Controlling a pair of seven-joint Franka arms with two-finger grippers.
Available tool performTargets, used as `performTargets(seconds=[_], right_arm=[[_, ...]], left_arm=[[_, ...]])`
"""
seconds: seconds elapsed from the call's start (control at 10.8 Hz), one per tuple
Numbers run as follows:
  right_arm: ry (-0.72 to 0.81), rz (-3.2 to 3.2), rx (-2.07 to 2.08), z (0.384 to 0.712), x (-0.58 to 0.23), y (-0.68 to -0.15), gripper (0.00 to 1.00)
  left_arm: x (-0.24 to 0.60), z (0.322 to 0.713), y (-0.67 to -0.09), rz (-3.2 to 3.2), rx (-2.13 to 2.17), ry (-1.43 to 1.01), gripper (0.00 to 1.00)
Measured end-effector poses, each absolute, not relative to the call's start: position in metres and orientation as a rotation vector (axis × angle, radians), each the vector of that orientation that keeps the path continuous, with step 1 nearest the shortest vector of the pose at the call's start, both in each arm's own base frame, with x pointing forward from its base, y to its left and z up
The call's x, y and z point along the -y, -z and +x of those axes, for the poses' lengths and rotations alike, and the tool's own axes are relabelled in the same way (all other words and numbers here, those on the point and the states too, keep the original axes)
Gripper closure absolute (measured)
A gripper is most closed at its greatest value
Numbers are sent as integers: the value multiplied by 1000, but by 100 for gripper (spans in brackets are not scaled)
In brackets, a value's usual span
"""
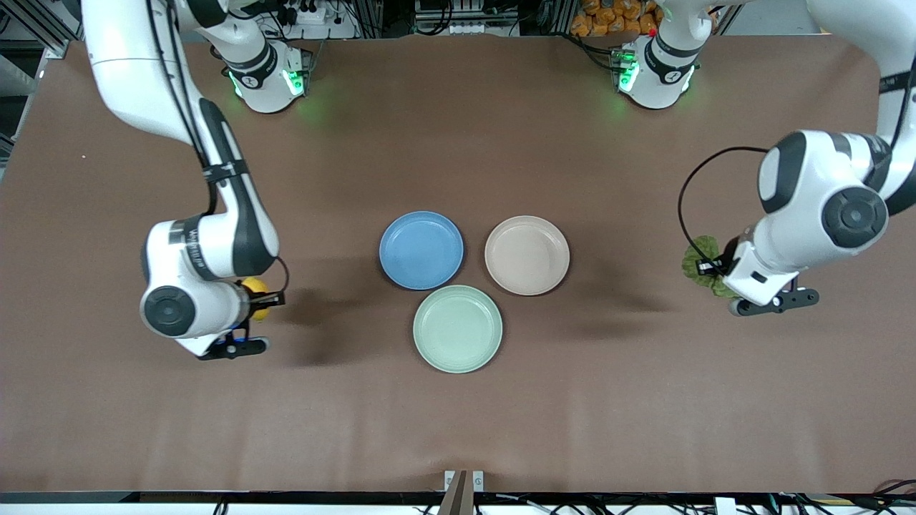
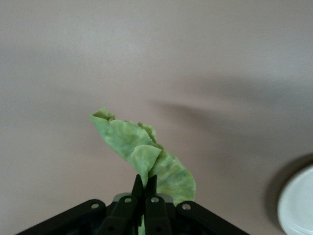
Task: Pick lemon and lettuce from blue and beige plates
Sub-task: 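Lift the lemon outward with the right gripper while the left gripper carries lettuce, then lower and release the lemon with the right gripper while the left releases lettuce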
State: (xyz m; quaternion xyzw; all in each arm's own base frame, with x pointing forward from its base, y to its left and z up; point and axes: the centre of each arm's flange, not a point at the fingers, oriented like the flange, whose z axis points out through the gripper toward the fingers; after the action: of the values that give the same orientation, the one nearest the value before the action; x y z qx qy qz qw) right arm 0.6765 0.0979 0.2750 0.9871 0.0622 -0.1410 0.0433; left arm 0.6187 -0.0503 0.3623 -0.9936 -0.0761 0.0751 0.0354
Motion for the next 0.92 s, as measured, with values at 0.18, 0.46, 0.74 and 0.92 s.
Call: performTargets(seconds=[0.18,0.46,0.74,0.92], right_arm=[[421,3012,-197,679,-70,-276,42],[275,3032,-203,663,-38,-240,42],[131,3045,-211,623,-29,-192,42],[60,3045,-216,601,-23,-169,42]], left_arm=[[34,623,-325,-3053,262,-299,97],[22,627,-275,-3060,292,-360,97],[23,627,-241,-3067,290,-392,97],[23,627,-227,-3067,290,-413,97]])
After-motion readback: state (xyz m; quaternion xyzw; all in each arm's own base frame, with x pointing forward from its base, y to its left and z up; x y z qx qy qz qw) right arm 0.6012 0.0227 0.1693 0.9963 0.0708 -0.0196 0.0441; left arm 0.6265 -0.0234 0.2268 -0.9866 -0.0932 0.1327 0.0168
